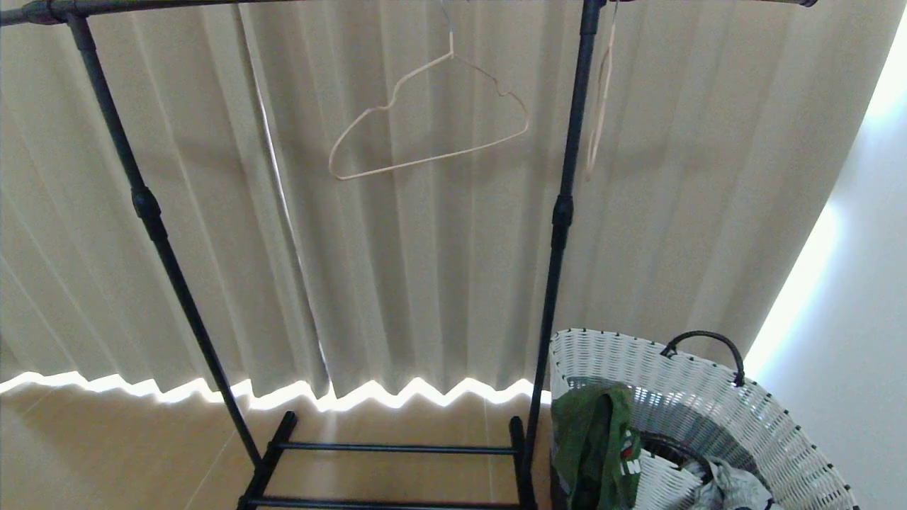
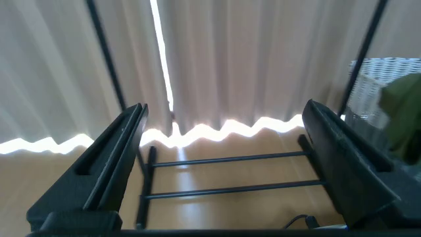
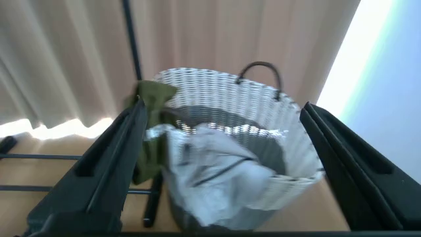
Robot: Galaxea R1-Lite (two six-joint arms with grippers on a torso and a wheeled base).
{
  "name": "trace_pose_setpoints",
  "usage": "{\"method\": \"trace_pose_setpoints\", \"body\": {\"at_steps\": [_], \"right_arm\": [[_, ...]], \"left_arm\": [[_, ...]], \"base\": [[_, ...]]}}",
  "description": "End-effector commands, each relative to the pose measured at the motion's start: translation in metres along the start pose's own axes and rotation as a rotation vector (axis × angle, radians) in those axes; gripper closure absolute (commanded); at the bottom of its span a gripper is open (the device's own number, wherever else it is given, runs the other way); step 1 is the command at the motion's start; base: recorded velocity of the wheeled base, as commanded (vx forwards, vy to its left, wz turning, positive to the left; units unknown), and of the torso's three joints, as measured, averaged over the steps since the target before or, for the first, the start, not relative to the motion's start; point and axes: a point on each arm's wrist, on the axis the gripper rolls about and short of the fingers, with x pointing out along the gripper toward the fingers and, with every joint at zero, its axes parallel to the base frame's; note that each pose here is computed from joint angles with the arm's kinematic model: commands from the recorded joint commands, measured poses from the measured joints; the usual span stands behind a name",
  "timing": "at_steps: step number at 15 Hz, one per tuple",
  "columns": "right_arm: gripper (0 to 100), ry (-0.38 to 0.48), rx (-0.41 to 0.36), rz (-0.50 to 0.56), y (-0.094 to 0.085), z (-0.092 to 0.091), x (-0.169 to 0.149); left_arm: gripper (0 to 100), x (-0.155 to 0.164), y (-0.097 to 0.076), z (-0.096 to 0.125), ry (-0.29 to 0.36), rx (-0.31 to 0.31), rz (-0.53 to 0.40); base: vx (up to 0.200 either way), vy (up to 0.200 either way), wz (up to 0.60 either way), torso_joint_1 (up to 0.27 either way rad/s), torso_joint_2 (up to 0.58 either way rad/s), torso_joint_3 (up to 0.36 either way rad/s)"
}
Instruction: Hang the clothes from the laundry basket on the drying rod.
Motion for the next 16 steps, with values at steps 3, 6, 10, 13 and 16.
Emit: {"method": "trace_pose_setpoints", "body": {"at_steps": [3,6,10,13,16], "right_arm": [[0,0.001,-0.001,0.000,0.0000,0.0001,0.0001],[0,0.001,-0.004,0.000,0.0000,0.0001,0.0001],[0,0.001,-0.001,0.002,0.0000,0.0001,0.0001],[0,0.002,-0.005,-0.001,0.0000,-0.0003,0.0002],[0,-0.008,-0.026,0.000,0.0000,0.0031,-0.0011]], "left_arm": [[0,0.0000,0.0000,0.0000,0.000,0.000,-0.001],[0,0.0000,0.0000,0.0000,0.000,0.000,-0.003],[0,0.0000,0.0000,0.0000,0.000,0.000,-0.001],[0,0.0000,0.0000,0.0000,0.000,0.000,-0.001],[0,0.0000,0.0000,0.0000,0.000,0.000,-0.001]], "base": [[0.000,0.000,0.00,0.000,0.00,0.000],[0.000,0.000,0.00,0.000,0.00,0.000],[0.150,0.000,0.00,-0.001,0.00,0.003],[0.133,0.000,0.00,0.000,0.00,0.005],[0.000,0.000,0.00,0.000,0.00,0.000]]}}
